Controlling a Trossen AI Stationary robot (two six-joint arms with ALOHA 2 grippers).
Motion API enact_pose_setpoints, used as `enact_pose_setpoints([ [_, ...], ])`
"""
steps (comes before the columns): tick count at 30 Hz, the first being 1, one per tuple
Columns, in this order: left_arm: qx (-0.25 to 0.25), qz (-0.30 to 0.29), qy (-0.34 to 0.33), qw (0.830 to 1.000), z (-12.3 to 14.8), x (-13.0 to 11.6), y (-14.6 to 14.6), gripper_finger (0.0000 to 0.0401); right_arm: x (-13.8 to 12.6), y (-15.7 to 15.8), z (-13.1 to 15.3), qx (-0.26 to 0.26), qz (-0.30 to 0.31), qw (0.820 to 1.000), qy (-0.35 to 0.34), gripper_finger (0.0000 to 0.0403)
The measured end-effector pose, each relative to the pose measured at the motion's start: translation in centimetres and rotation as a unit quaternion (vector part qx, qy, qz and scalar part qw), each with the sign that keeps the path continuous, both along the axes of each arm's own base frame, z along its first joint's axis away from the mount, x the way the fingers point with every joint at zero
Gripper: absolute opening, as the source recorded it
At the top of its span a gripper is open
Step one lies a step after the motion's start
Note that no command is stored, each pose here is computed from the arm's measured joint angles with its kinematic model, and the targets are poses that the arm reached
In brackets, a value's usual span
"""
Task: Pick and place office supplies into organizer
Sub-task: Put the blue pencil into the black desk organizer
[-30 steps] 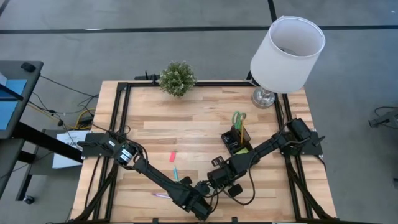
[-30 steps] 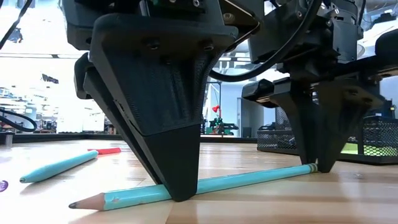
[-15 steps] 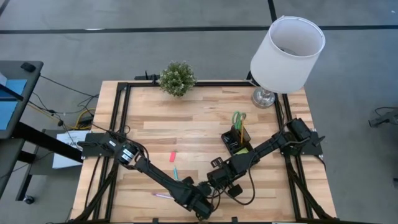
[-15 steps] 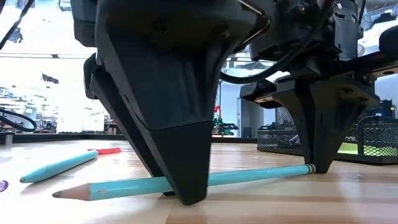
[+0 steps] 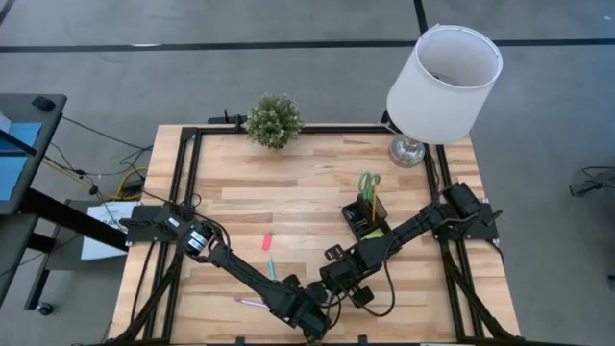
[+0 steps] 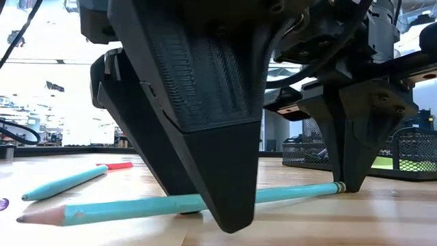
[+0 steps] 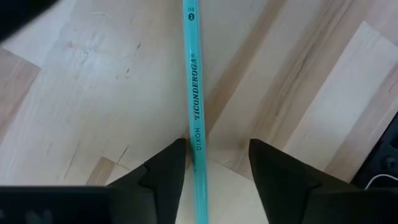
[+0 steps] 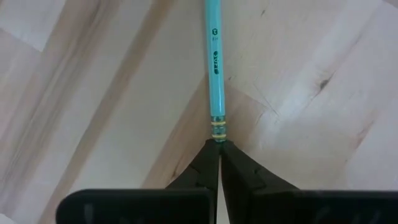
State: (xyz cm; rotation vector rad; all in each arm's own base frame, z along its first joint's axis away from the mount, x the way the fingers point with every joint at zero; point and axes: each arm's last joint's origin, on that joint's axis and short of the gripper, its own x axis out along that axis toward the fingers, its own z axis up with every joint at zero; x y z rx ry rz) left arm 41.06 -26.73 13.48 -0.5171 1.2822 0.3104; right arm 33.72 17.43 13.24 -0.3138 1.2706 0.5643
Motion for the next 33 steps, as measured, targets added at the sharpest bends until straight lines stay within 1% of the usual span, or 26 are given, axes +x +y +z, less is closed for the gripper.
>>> enact_pose_setpoints([
  [2,-0.007,-0.004,0.008,1.000,-0.2,-0.2,-0.1,0.0154,-0.1,-0.3,-0.3,0.008,-0.014,1.000,-0.002,0.0001],
  [4,-0.013,-0.009,0.014,1.000,-0.6,-0.5,-0.3,0.0128,-0.2,-0.5,-0.7,0.024,-0.025,0.999,0.006,0.0001],
  [9,-0.024,-0.015,0.025,0.999,-0.9,-0.8,-0.4,0.0032,-0.2,-0.5,-0.8,0.032,-0.031,0.999,0.007,0.0000],
  [10,-0.027,-0.014,0.025,0.999,-0.9,-0.7,-0.3,0.0019,-0.2,-0.5,-0.6,0.036,-0.031,0.999,0.002,0.0000],
  [11,-0.031,-0.014,0.027,0.999,-0.9,-0.6,-0.1,0.0014,-0.2,-0.5,-0.4,0.039,-0.030,0.999,-0.002,0.0000],
  [15,-0.049,-0.013,0.036,0.998,-0.8,0.0,0.7,0.0018,-0.3,-0.5,0.5,0.048,-0.036,0.998,-0.014,0.0000],
  [17,-0.051,-0.018,0.036,0.998,-0.5,0.3,0.9,0.0013,-0.5,-0.7,1.6,0.055,-0.047,0.997,-0.020,0.0000],
  [20,-0.062,-0.041,0.025,0.997,0.6,0.9,0.8,0.0007,-0.6,-0.7,3.4,0.066,-0.058,0.995,-0.041,0.0002],
  [23,-0.035,-0.057,0.021,0.998,1.5,1.4,1.2,0.0007,-1.1,-0.9,5.5,0.077,-0.063,0.993,-0.063,0.0002],
  [25,-0.003,-0.057,0.019,0.998,2.3,1.6,1.7,0.0005,-1.4,-1.2,6.8,0.084,-0.073,0.991,-0.077,0.0002],
  [28,0.031,-0.054,0.011,0.998,4.1,2.1,2.8,0.0004,-2.6,-2.2,9.1,0.056,-0.107,0.988,-0.092,0.0002],
  [30,0.050,-0.057,0.017,0.997,5.1,2.1,3.3,0.0003,-4.0,-3.4,10.7,0.010,-0.144,0.985,-0.098,0.0002],
  [33,0.074,-0.064,0.016,0.995,6.6,2.3,4.0,0.0002,-6.7,-5.6,13.5,-0.051,-0.225,0.967,-0.103,0.0001],
])
